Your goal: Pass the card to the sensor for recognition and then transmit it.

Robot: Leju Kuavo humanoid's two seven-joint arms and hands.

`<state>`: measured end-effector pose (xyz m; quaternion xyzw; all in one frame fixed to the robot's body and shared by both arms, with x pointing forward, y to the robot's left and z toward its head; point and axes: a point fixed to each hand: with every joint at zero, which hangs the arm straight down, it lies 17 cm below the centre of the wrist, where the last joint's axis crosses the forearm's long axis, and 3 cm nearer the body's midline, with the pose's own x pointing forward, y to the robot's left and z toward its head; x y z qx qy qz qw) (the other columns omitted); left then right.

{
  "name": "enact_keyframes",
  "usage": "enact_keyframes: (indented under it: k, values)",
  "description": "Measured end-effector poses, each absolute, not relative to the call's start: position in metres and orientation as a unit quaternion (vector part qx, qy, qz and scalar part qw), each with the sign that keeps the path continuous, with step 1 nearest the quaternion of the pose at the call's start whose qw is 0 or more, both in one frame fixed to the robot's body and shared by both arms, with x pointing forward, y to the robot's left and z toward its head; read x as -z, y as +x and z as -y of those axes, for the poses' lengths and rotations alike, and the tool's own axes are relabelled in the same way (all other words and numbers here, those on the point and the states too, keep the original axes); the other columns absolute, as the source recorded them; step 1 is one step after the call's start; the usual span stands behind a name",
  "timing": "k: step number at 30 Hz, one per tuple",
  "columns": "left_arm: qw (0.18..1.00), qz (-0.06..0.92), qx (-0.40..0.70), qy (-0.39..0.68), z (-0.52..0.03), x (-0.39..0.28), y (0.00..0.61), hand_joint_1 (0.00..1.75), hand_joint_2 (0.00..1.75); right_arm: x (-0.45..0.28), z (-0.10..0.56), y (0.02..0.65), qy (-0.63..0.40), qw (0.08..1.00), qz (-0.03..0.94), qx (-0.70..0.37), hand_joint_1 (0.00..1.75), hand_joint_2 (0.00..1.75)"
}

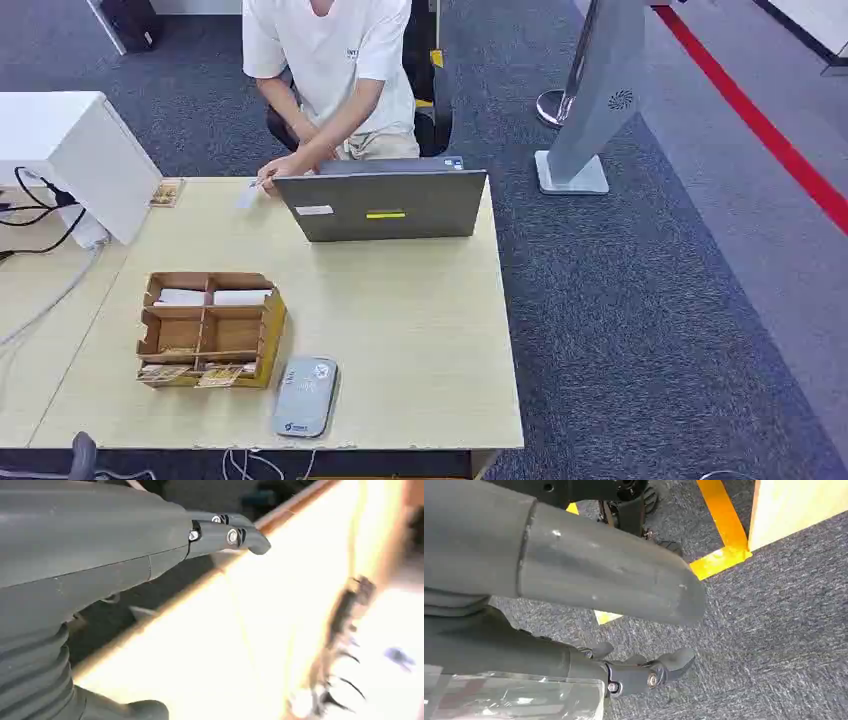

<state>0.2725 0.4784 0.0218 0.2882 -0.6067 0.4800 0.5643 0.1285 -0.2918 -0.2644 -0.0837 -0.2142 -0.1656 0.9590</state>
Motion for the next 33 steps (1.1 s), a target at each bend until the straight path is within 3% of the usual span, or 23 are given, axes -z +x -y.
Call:
enact_keyframes:
  k: [4,5,7,8,22,28,33]
  values:
    - [0.535,0.636,-0.471,0.297,-0.478,-0.054,0.274,0.0,1.75,0.264,0.289,0.128,-0.083,0.96,0.214,0.16,0.0,0.0]
    - [0.527,0.641,-0.469,0.303,-0.478,-0.062,0.273,0.0,0.0,0.265,0.289,0.128,-0.084,0.96,0.213,0.159,0.0,0.0]
    - [0.51,0.652,-0.461,0.321,-0.477,-0.079,0.268,0.0,0.0,0.265,0.288,0.127,-0.084,0.961,0.212,0.158,0.0,0.0]
    - [0.499,0.66,-0.456,0.327,-0.476,-0.088,0.268,0.0,1.75,0.265,0.287,0.127,-0.084,0.961,0.211,0.156,0.0,0.0]
    - [0.414,0.747,-0.39,0.344,-0.453,-0.177,0.286,0.0,1.75,0.265,0.279,0.131,-0.081,0.966,0.209,0.128,0.0,0.0]
    - [0.336,0.813,-0.238,0.412,-0.426,-0.264,0.335,0.0,1.75,0.262,0.269,0.148,-0.072,0.97,0.213,0.092,0.0,0.0]
    - [0.277,0.828,-0.051,0.486,-0.384,-0.321,0.403,0.0,1.75,0.259,0.261,0.163,-0.061,0.973,0.215,0.055,0.0,0.0]
